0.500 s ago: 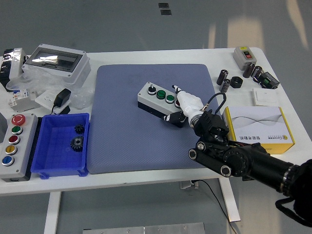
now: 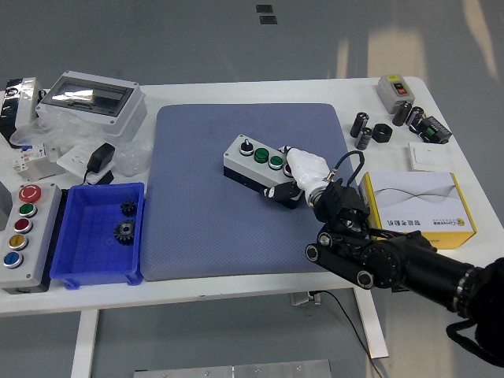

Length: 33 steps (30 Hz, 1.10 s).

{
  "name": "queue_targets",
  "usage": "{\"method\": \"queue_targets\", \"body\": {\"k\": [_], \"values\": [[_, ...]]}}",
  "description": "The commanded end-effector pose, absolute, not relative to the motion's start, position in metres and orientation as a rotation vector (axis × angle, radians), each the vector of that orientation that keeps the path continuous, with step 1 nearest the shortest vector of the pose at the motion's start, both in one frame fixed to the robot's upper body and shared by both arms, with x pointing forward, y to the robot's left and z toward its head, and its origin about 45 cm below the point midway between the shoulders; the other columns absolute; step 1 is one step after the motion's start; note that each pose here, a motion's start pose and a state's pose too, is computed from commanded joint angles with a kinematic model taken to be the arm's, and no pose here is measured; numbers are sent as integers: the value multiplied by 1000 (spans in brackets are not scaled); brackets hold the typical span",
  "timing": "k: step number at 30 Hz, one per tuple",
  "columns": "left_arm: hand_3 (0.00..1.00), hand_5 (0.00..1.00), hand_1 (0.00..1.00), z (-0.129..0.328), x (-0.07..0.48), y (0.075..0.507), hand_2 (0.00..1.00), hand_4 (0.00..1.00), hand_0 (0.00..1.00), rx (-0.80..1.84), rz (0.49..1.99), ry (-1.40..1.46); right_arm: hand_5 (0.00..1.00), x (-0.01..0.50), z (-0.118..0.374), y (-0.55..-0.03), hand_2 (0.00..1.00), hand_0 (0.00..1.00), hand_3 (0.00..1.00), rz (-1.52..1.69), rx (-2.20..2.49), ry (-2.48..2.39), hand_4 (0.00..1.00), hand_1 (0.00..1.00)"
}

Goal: Pick up the button,place it on the desk,press the button,press the button

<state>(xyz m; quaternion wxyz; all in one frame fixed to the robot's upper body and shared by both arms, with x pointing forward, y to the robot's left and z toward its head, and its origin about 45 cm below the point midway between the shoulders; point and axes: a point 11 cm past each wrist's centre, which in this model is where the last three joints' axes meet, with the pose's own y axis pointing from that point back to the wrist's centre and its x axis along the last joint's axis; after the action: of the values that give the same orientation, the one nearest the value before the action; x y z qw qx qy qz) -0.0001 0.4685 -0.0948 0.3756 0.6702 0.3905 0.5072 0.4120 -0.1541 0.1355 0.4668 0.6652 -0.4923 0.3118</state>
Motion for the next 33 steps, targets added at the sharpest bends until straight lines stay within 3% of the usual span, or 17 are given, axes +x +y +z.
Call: {"method": "queue_targets", "body": {"k": [1, 2, 7, 8, 13, 14, 19, 25, 26, 31, 32, 33], "values": [[580, 128, 582, -95, 0, 468, 527, 574, 638, 1714, 1298, 999, 51, 412, 137, -155, 454, 232, 647, 772, 1636, -1209, 457, 404], [581, 126, 581, -95, 0, 468, 527, 573, 638, 1713, 1299, 999, 2, 412, 140, -156, 439, 223, 594, 783, 1649, -1213, 268, 394], [581, 126, 581, -96, -2, 465, 527, 573, 638, 1709, 1300, 1005, 2, 408, 156, -168, 439, 223, 594, 788, 1777, -1206, 268, 394], [586, 125, 584, -96, -3, 465, 531, 578, 638, 1710, 1300, 1007, 2, 406, 160, -170, 405, 192, 390, 782, 1819, -1194, 2, 342], [586, 125, 584, -96, -5, 466, 531, 578, 638, 1717, 1301, 1007, 2, 391, 184, -177, 405, 192, 390, 777, 2017, -1109, 2, 342], [589, 129, 586, -96, -5, 466, 533, 582, 638, 1717, 1302, 1006, 2, 387, 189, -179, 318, 184, 212, 801, 2041, -1084, 2, 308], [589, 129, 586, -96, -2, 467, 533, 582, 638, 1718, 1304, 997, 2, 366, 203, -182, 318, 184, 212, 1024, 2038, -964, 2, 308], [588, 128, 586, -95, 3, 468, 533, 580, 638, 1717, 1305, 982, 2, 362, 183, -178, 315, 204, 206, 1141, 1933, -823, 2, 318], [588, 131, 585, -95, 5, 468, 533, 579, 638, 1716, 1306, 979, 2, 362, 180, -179, 390, 345, 258, 1143, 1918, -809, 2, 386], [588, 131, 585, -93, 6, 471, 533, 579, 638, 1722, 1308, 972, 2, 365, 175, -182, 390, 345, 258, 1129, 1888, -803, 2, 386], [588, 143, 586, -93, 6, 472, 533, 586, 638, 1723, 1308, 972, 2, 366, 174, -183, 548, 513, 457, 1120, 1887, -807, 162, 518], [588, 143, 586, -93, 6, 472, 533, 586, 638, 1725, 1307, 971, 2, 366, 174, -184, 548, 513, 457, 1111, 1887, -812, 162, 518]]}}
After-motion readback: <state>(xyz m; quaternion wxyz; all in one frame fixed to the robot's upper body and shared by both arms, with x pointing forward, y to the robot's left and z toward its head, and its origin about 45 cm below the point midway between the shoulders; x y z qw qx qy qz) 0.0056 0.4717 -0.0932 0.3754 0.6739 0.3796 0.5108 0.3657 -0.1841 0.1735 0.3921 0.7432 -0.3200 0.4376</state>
